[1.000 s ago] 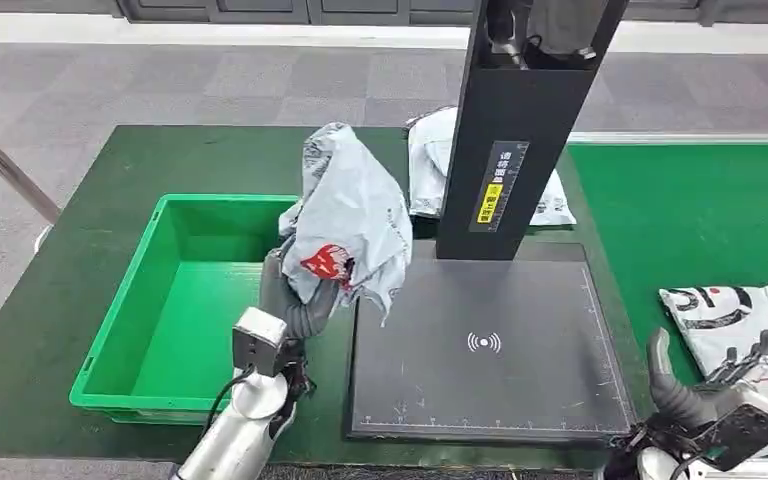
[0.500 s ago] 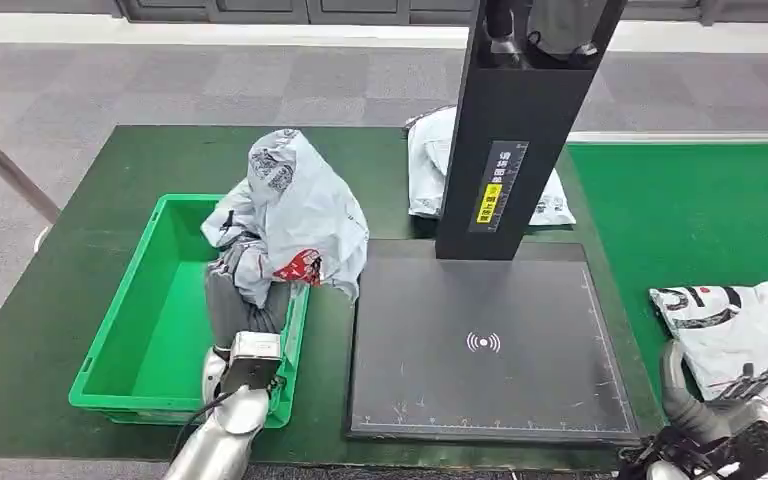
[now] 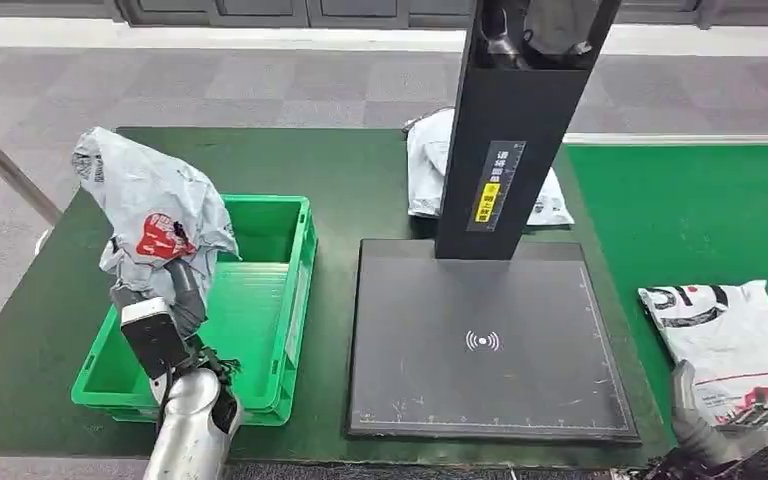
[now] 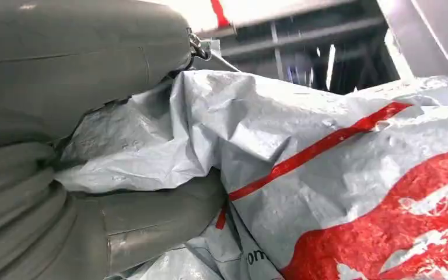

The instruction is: Moved the parcel from conveyor to table for the left to box.

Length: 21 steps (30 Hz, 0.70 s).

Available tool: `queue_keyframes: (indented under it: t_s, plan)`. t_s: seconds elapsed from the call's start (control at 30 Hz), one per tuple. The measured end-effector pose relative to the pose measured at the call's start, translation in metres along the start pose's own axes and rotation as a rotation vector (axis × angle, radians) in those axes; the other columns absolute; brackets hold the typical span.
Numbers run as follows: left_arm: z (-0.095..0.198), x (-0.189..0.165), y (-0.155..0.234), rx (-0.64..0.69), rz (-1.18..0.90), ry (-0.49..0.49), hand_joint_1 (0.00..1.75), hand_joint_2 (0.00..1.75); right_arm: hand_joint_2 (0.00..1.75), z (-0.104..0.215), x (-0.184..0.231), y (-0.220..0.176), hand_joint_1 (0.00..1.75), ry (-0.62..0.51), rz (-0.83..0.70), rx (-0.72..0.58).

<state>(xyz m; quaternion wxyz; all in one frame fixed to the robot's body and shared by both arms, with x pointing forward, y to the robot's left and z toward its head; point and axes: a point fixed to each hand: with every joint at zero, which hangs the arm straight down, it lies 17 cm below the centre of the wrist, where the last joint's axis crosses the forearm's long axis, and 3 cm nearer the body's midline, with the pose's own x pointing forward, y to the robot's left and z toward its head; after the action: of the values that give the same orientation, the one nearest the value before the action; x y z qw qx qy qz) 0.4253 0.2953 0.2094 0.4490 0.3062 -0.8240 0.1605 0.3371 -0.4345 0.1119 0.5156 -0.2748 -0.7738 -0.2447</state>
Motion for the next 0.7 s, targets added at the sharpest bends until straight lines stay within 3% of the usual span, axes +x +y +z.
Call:
queue_keyframes:
  t_s: [0.2,0.6,0.63,0.67,0.7]
  plan:
    - [0.001,-0.027,0.000,0.035,0.074,0.149,1.75,1.75,1.75,0.002,-0.002,-0.004,0.00,0.008,0.001,-0.017]
    - [0.007,-0.031,-0.015,0.005,0.102,0.189,1.75,1.75,1.75,0.004,-0.003,-0.003,0.00,0.014,0.000,-0.022]
    - [0.008,-0.032,-0.017,-0.002,0.102,0.194,1.61,1.75,1.75,0.004,-0.003,-0.003,0.00,0.014,0.000,-0.021]
    - [0.008,-0.031,-0.019,-0.006,0.103,0.194,0.59,1.75,1.75,0.004,-0.003,-0.003,0.00,0.014,0.000,-0.021]
    - [0.009,-0.031,-0.020,-0.010,0.102,0.195,0.02,1.75,1.75,0.004,-0.003,-0.003,0.00,0.014,0.000,-0.021]
